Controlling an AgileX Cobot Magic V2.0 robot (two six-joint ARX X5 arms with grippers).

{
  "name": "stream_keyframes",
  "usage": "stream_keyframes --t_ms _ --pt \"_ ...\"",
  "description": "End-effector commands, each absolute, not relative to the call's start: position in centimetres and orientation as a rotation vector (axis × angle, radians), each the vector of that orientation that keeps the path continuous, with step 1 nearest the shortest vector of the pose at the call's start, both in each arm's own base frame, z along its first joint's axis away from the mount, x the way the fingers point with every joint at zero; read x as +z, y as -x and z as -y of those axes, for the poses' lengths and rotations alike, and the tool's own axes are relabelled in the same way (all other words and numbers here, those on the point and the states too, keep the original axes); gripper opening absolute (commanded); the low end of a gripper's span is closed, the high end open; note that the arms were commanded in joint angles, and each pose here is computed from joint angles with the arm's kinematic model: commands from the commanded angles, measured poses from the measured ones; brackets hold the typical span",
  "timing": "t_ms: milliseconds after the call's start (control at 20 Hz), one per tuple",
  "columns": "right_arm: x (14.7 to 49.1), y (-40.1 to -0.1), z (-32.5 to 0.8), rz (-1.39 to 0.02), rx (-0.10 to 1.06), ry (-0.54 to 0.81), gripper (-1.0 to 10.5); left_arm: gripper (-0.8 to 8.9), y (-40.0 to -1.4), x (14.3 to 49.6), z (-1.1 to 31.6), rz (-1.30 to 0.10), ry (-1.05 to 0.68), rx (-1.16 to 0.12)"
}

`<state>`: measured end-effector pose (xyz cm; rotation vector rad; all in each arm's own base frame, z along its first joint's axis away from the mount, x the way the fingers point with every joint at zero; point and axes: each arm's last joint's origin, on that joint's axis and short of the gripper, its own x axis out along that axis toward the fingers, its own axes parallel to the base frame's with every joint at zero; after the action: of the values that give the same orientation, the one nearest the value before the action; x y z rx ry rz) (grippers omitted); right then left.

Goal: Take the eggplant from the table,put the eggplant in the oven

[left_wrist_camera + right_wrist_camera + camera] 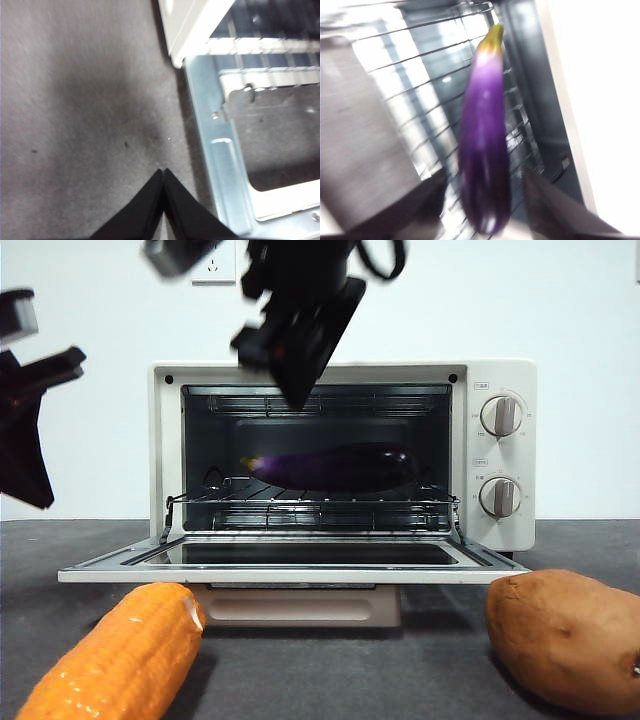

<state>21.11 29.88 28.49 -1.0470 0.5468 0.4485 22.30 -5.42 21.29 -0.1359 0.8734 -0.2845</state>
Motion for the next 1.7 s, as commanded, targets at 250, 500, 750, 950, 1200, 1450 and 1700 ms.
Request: stream_keyframes --t_ms 250,500,750,950,1200,1450,1700 --pt "34.8 -16.4 -25.8 -0.564 0.583 0.838 0.5 0.06 -24.4 18.1 4.3 -0.999 0.193 -0.336" --pt "39.2 -13.6 -21.9 -0.453 0.617 0.71 0.0 0.06 -25.1 15.7 4.4 -1.1 0.256 -0.48" --pt "41.5 -12.1 -19.2 -0.378 0.614 0.637 0.0 0.06 -25.3 14.0 4.6 -1.167 0.293 -0.543" --pt "42.7 -11.2 -17.6 -0.334 0.61 0.596 0.0 0.06 -25.4 13.1 4.8 -1.2 0.337 -0.612" --pt "43.8 -10.3 -15.8 -0.29 0.608 0.553 0.0 0.06 -25.5 12.4 5.0 -1.222 0.384 -0.689" --pt "44.3 -9.7 -14.8 -0.27 0.605 0.526 0.0 0.06 -25.5 12.3 5.0 -1.219 0.416 -0.732" --pt "44.2 -9.4 -14.2 -0.296 0.602 0.517 0.0 0.06 -25.6 12.5 5.1 -1.195 0.462 -0.797"
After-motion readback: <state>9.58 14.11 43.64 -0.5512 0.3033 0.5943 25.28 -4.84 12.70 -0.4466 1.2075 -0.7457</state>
